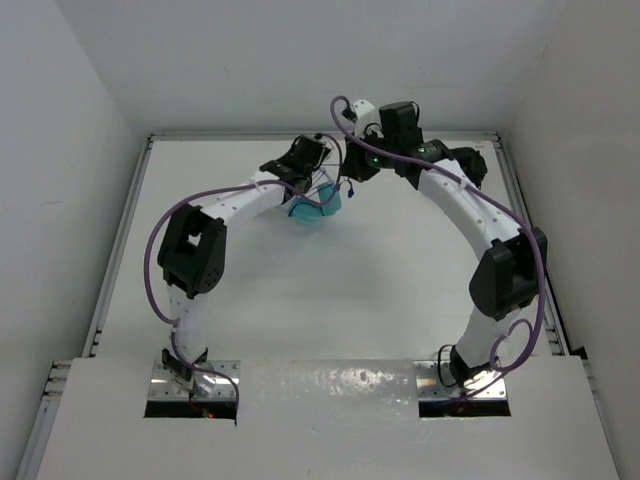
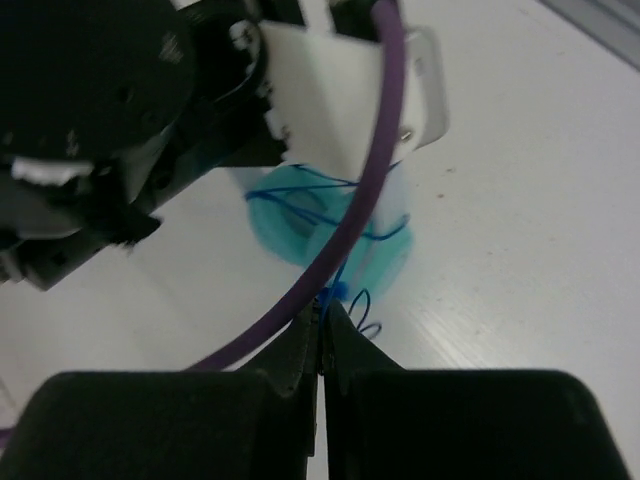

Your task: Wrap the headphones

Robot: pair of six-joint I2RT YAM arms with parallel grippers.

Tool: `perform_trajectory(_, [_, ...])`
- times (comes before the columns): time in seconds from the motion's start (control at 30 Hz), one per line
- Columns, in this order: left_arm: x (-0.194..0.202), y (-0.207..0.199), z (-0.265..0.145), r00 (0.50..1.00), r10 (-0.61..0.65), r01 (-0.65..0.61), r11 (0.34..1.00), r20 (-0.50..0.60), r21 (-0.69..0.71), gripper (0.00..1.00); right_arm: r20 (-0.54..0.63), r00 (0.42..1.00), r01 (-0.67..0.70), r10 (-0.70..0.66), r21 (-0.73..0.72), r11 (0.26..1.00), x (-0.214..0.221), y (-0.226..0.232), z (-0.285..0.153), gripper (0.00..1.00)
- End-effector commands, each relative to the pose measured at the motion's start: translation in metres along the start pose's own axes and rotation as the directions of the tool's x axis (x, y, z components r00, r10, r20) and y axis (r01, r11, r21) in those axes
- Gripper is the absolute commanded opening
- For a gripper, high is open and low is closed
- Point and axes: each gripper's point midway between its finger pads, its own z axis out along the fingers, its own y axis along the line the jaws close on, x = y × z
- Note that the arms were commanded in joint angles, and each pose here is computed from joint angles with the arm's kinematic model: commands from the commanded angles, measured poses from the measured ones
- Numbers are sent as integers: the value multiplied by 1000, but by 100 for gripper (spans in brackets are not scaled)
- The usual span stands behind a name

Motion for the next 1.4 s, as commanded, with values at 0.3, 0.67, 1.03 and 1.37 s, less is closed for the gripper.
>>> perform_trajectory(0.3, [-54,36,0,888,-458,435,862,32,261,0,147,922,-240,357,-506,828,-57,130,26,0])
perform_trajectory(0.67, [-69,60,-43,790,-614,532,687,2,495,0,87,949,-275,302,-238,932,12,91,100,7])
perform_trajectory(1.03, [-53,59,-77,801,-598,504,645,-32,575,0,184,951,-252,249,-6,968,49,42,101,47])
perform_trajectory(1.37, [-36,61,-67,854,-519,463,715,-47,523,0,169,985,-4,24,-117,993,75,72,58,66])
